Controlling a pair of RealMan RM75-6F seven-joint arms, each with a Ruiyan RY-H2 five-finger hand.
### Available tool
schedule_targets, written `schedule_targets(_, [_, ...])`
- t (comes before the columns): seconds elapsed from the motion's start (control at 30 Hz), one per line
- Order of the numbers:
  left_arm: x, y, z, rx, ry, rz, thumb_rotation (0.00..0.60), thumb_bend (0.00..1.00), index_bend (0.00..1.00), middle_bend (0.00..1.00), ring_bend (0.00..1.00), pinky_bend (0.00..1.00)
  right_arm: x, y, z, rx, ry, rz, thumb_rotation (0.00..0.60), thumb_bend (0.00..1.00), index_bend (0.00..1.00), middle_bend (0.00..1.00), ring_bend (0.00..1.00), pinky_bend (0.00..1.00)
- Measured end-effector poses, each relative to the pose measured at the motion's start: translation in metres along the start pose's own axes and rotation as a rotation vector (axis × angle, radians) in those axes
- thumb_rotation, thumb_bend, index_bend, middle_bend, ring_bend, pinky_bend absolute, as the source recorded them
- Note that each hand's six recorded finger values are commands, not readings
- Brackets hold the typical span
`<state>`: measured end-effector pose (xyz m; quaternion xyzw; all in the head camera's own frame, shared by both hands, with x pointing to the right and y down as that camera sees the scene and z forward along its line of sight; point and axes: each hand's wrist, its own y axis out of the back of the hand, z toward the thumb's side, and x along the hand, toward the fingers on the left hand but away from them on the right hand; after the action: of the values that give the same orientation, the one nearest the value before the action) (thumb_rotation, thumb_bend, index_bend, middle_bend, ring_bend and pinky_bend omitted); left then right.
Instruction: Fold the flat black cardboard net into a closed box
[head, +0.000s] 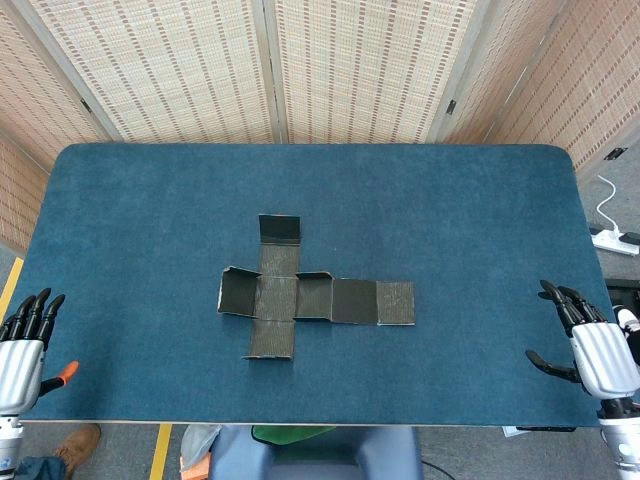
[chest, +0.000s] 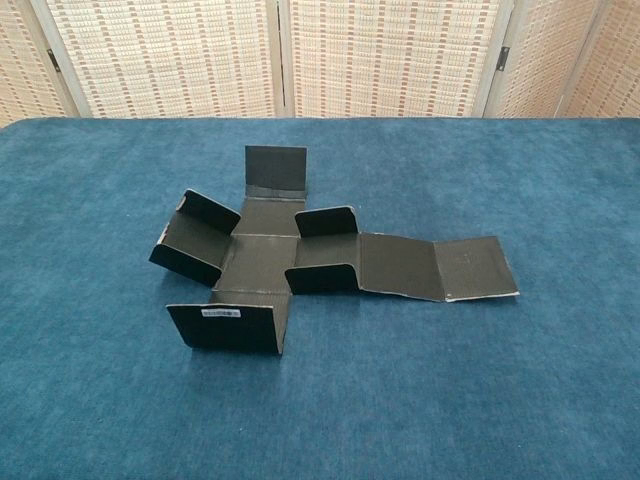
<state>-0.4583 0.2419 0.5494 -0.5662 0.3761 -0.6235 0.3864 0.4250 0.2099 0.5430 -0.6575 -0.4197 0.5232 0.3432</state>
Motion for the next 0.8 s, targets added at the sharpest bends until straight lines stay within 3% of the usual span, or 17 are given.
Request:
schedule_targets(0.17, [0.001, -0.004, 0.0, 0.0, -0.008, -0.015, 0.6, 0.2, 0.05, 0.0, 0.02, 0.19, 0.002, -0.005, 0.002, -0.033, -0.015, 0.012, 0.6, 0.13, 0.07, 0.22, 0.15, 0.28])
schedule_targets(0.3, [0.001, -0.004, 0.0, -0.005, -0.015, -0.012, 0.6, 0.2, 0.05, 0.0, 0.02, 0.19, 0.007, -0.004, 0.001, -0.035, -0.034, -0.002, 0.6, 0.13, 0.07, 0.22, 0.21, 0.36])
schedule_targets(0.4, [0.003, 0.0, -0.003, 0.007, -0.022, -0.005, 0.6, 0.2, 0.05, 0.0, 0.02, 0.19, 0.01, -0.003, 0.002, -0.03, -0.052, -0.016, 0.6, 0.13, 0.07, 0.23, 0.29, 0.48])
schedule_targets(0.6, [0.003, 0.008, -0.007, -0.007, -0.028, 0.022, 0.6, 0.2, 0.05, 0.0, 0.02, 0.19, 0.002, -0.008, 0.023, -0.018, -0.059, 0.001, 0.6, 0.12, 0.04, 0.18, 0.63, 0.93])
schedule_targets(0.67, [0.003, 0.009, -0.009, -0.003, -0.032, 0.027, 0.6, 0.2, 0.05, 0.0, 0.02, 0.19, -0.005, -0.016, 0.037, -0.026, -0.055, 0.044, 0.6, 0.11, 0.0, 0.11, 0.7, 0.99])
schedule_targets(0.8, [0.001, 0.007, -0.007, -0.014, -0.051, 0.027, 0.6, 0.21, 0.05, 0.0, 0.02, 0.19, -0.021, -0.034, 0.065, -0.032, -0.044, 0.142, 0.6, 0.11, 0.0, 0.06, 0.74, 1.0])
